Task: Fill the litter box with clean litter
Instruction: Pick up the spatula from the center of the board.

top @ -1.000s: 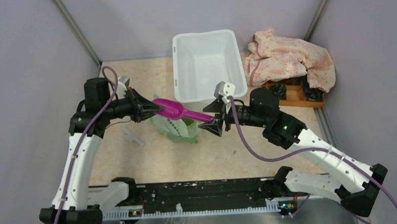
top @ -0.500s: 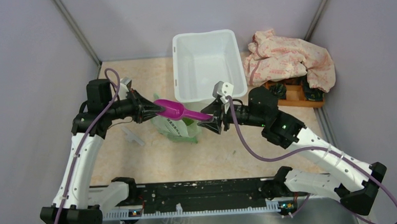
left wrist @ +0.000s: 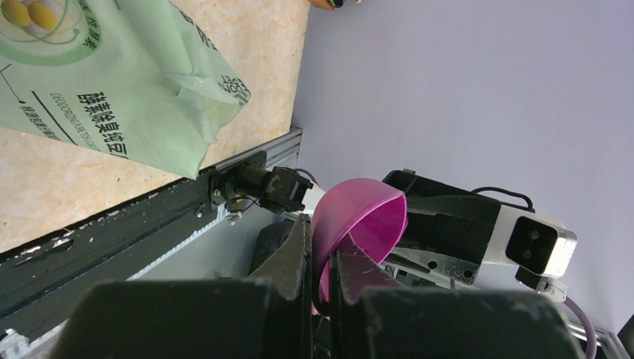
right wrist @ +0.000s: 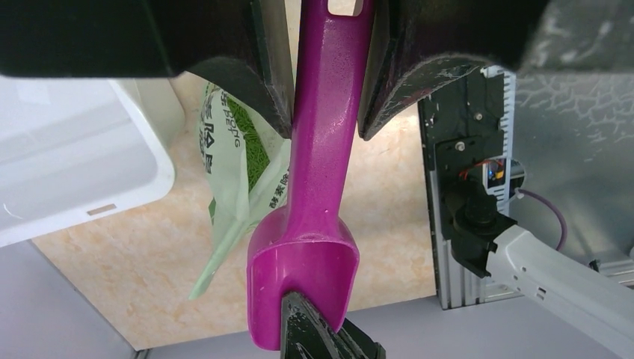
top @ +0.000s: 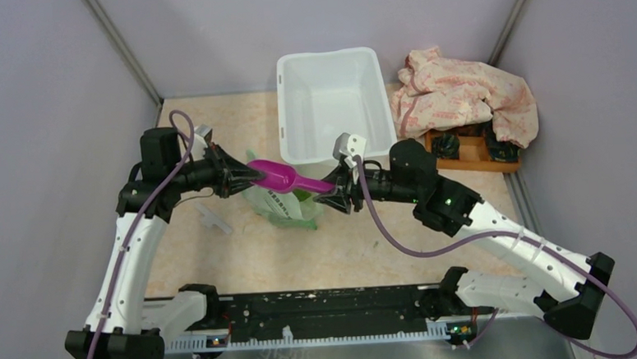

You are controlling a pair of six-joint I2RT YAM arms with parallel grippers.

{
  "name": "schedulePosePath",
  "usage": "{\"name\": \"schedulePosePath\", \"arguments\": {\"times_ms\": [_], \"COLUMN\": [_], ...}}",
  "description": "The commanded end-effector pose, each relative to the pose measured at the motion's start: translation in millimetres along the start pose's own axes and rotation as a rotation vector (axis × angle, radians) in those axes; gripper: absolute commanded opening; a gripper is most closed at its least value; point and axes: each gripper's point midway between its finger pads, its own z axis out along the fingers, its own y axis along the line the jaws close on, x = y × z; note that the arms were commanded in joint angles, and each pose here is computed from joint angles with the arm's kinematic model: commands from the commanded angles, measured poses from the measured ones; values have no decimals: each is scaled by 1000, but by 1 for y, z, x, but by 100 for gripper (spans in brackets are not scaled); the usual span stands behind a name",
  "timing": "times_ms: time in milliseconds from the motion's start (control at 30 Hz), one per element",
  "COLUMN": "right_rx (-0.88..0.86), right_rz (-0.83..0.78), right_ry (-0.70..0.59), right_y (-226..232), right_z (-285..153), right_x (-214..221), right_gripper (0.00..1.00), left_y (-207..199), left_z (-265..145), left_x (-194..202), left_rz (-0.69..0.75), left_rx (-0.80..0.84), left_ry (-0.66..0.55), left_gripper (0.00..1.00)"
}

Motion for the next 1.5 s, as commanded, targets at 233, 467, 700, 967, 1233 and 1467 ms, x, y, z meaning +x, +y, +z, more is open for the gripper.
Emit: {"name": "schedulePosePath", "arguments": {"times_ms": [233,467,700,967,1233,1467], "right_rx": [-16,-24,-23,-24,-19,-9], "right_rz": [-68,-69,-68,-61,-57,-39], "right_ry": [-117,-133,-142,-129,-119,-116], "right_y": [6,9,9,9,7,8], "right_z": [-2,-4,-5,-3,-2,-5], "right_x": [-46,-49,-52,-47,-44,-51], "right_gripper": [30,34,35,30,8,0], "left_y": [5,12,18,13,13,10], "left_z": [1,3,5,4,4,3], "left_x": [4,5,6,7,9,0], "left_rz": [7,-5,-18,-31,-43,18], "left_rx": [16,15,16,45,61,37], "left_ry": [9,12,13,13,16,-33], "left_gripper": [0,0,0,0,0,10]}}
